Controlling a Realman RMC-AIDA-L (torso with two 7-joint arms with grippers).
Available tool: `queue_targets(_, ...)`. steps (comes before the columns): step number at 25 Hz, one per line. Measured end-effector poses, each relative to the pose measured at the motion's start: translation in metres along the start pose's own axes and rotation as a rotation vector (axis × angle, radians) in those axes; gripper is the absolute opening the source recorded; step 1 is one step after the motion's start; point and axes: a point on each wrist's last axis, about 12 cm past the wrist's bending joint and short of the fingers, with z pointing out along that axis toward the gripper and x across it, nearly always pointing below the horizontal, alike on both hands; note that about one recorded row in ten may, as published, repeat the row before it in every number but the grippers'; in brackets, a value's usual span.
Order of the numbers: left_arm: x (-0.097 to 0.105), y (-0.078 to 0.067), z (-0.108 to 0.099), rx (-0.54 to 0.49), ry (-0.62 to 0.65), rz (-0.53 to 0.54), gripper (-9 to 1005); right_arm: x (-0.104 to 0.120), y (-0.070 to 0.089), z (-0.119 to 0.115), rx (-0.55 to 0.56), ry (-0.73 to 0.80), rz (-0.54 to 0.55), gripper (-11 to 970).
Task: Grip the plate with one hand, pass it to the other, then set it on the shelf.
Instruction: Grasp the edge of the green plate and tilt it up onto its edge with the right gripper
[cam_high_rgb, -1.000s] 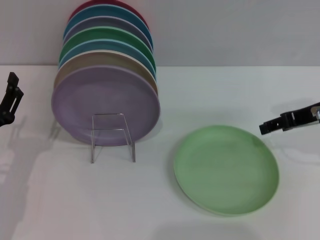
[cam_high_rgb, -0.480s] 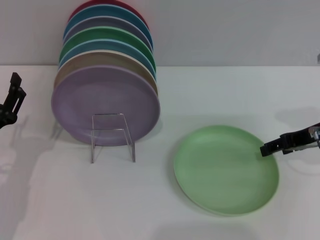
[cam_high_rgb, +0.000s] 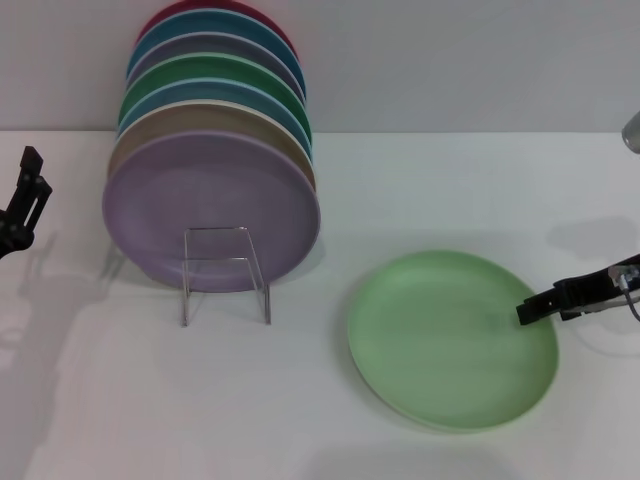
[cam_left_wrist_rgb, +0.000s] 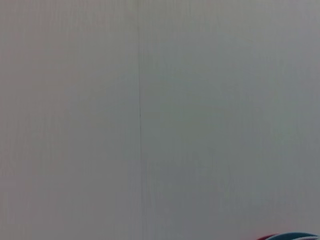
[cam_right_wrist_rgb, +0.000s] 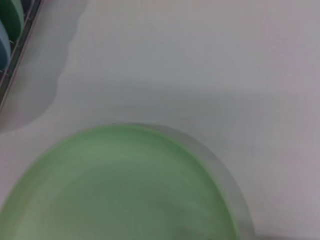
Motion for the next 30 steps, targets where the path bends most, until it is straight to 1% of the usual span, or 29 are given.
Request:
queue_targets(13,-0.0004,0.0013,-0.0008,-0.006,-0.003,0.001,809,0.0013,0.0002,0.0040,0.006,0.022,0.005,621)
queue_targets(18,-0.0004,0.0013,-0.0008,-0.006,-0.003,0.001,809,0.0013,0.0003,0.0041,0.006,0.022,0.006,411)
queue_targets(23,-0.0005,0.0011,-0.0011,-0.004,-0.004,0.001,808,0.0015,0.0001,0.0045,0.007,0.021,0.007,266)
queue_targets(30,-0.0003,0.0011,-0.0022,-0.003,-0.003,0.001,808,0.0021,0.0004,0.0054,0.005,0.023,0.004,248)
